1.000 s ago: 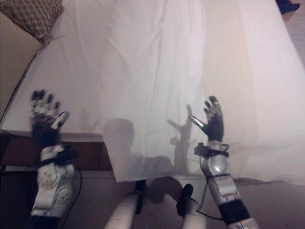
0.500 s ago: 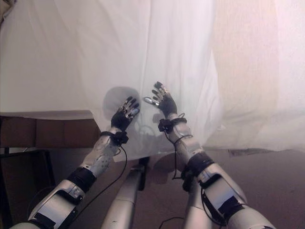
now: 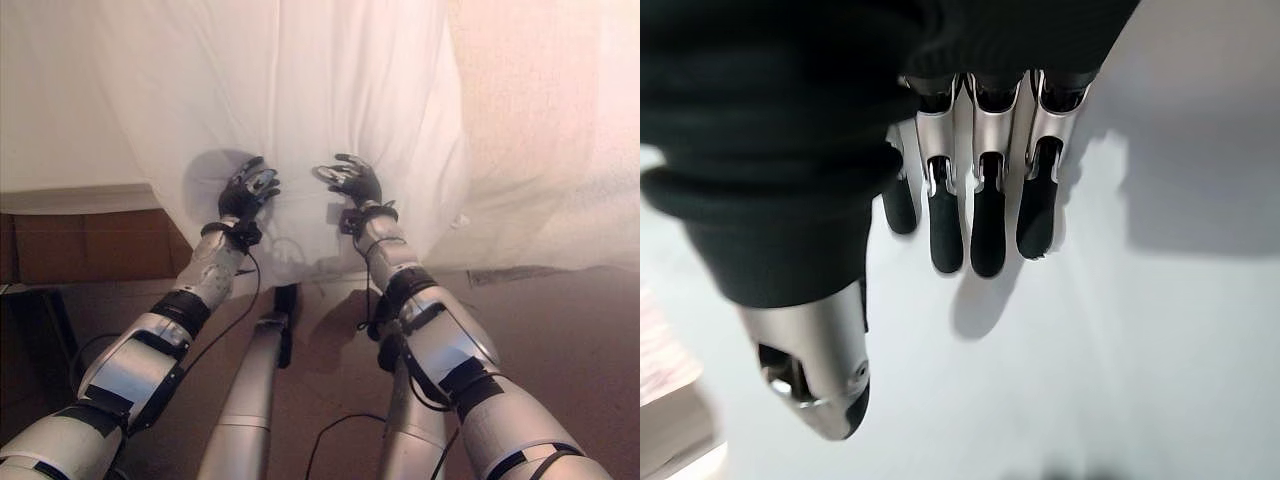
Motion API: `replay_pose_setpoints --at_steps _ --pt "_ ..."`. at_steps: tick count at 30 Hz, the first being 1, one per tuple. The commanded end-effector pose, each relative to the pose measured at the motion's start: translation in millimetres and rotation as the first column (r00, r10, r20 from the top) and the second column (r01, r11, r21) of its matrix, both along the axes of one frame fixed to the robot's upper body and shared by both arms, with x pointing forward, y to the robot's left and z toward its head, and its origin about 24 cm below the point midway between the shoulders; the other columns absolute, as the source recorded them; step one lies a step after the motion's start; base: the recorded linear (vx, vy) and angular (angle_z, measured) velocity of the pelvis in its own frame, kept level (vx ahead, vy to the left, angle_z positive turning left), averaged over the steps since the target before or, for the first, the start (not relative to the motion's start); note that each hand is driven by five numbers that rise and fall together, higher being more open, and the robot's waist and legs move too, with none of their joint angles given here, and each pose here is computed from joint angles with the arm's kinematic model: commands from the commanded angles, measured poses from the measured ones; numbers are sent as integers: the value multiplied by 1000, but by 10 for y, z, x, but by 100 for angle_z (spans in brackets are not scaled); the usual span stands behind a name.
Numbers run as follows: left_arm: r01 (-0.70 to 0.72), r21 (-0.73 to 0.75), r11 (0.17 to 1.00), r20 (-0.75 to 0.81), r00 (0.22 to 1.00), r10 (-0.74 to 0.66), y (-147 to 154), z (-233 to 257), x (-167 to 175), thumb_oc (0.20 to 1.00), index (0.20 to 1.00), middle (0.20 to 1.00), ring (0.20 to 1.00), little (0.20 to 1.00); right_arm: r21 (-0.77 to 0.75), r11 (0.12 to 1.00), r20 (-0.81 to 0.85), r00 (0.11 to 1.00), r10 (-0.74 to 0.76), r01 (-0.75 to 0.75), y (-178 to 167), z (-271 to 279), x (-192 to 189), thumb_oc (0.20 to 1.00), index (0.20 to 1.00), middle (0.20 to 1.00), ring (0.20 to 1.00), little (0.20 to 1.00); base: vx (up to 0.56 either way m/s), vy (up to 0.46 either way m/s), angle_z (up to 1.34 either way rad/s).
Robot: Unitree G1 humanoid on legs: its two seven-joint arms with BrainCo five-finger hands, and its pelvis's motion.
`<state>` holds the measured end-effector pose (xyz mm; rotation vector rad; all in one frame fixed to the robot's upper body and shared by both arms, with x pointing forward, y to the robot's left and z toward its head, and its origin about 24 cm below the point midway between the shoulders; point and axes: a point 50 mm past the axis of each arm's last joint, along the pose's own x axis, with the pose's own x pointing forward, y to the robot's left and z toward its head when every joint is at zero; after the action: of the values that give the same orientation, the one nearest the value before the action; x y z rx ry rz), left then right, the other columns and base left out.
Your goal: Make the bed
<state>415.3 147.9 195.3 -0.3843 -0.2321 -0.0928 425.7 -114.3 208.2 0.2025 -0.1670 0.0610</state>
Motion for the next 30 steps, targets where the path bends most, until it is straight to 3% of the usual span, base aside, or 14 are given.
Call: replay_pose_setpoints --at_steps 1,2,11,14,17,18,27,29,30 --pt "-328 -11 945 -211 924 318 818 -455 -92 1000 1000 1000 1000 1000 44 950 -82 949 -305 309 -819 -113 -19 1000 1000 1000 1000 1000 27 -38 2" --pt "-400 -13 916 -242 890 385 1011 -513 -146 1000 1000 1000 1000 1000 48 924 -108 922 -372 378 -1031 -176 -59 1000 1000 1000 1000 1000 0 0 0" --pt "-588 -44 808 -394 753 527 1558 -1095 -549 1000 1000 1000 1000 1000 18 826 -252 802 -541 563 -1635 -809 -372 1000 1000 1000 1000 1000 5 0 1" --pt "-625 -43 779 -478 698 534 1576 -1486 -771 1000 1000 1000 1000 1000 11 804 -321 763 -560 595 -1708 -1158 -535 1000 1000 1000 1000 1000 23 -10 -5" --pt "-654 43 755 -571 604 556 1663 -1871 -1067 1000 1000 1000 1000 1000 6 783 -389 723 -571 621 -1744 -1455 -693 1000 1000 1000 1000 1000 7 -2 -1" --pt "-660 96 745 -631 539 558 1672 -2110 -1264 1000 1000 1000 1000 1000 -6 770 -429 694 -578 638 -1767 -1621 -793 1000 1000 1000 1000 1000 0 0 0" --pt "-627 229 744 -720 405 563 1683 -2561 -1755 1000 1000 1000 1000 1000 -78 747 -487 629 -606 660 -1882 -1932 -1054 1000 1000 1000 1000 1000 1 -2 4" --pt "-614 305 728 -756 308 577 1736 -2759 -2077 1000 1000 1000 1000 1000 -101 747 -502 614 -609 657 -1899 -2031 -1143 1000 1000 1000 1000 1000 -10 4 2" --pt "-613 308 727 -756 307 578 1737 -2762 -2083 1000 1000 1000 1000 1000 -103 747 -503 614 -608 657 -1896 -2037 -1146 1000 1000 1000 1000 1000 0 0 0"
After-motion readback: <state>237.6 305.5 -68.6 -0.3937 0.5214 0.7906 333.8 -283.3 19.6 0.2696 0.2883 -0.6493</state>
